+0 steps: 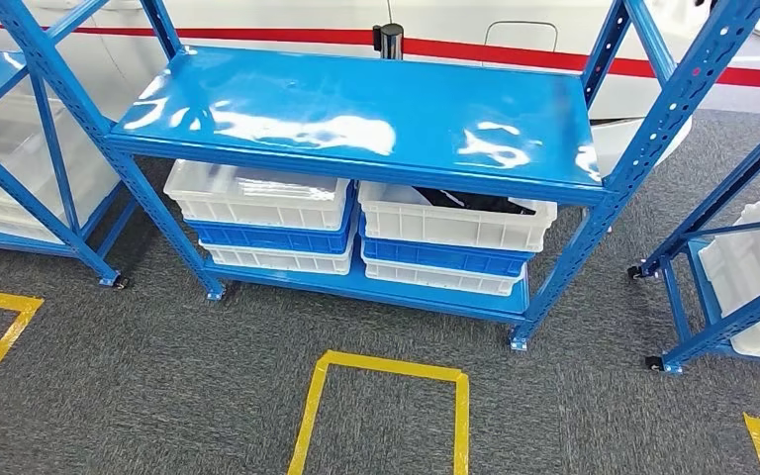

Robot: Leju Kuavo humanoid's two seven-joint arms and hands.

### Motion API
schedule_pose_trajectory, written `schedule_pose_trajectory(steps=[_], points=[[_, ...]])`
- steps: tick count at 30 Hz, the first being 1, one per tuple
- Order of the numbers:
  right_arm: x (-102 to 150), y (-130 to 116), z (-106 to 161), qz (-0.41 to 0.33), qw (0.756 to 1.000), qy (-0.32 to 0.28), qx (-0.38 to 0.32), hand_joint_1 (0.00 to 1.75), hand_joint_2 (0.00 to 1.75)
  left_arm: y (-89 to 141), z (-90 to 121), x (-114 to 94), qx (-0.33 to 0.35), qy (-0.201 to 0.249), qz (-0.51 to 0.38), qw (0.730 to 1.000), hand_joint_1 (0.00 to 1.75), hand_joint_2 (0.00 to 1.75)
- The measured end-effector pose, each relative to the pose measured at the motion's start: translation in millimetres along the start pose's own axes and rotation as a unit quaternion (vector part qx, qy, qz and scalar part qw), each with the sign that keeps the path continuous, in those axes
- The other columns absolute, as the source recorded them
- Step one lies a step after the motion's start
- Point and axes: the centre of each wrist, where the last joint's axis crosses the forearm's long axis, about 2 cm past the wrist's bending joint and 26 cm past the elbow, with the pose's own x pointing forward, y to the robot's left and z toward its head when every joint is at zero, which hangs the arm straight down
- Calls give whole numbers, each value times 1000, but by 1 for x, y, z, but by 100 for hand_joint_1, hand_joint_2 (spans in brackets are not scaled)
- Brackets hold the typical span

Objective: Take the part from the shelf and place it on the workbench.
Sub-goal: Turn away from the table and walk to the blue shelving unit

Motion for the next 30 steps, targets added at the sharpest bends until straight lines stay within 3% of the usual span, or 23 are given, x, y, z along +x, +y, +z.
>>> schedule_pose_trajectory(steps=[30], points=[[1,-1,0,3,1000,-1,-1,0,0,-1,1,-1,2,3,2,1000,0,0]])
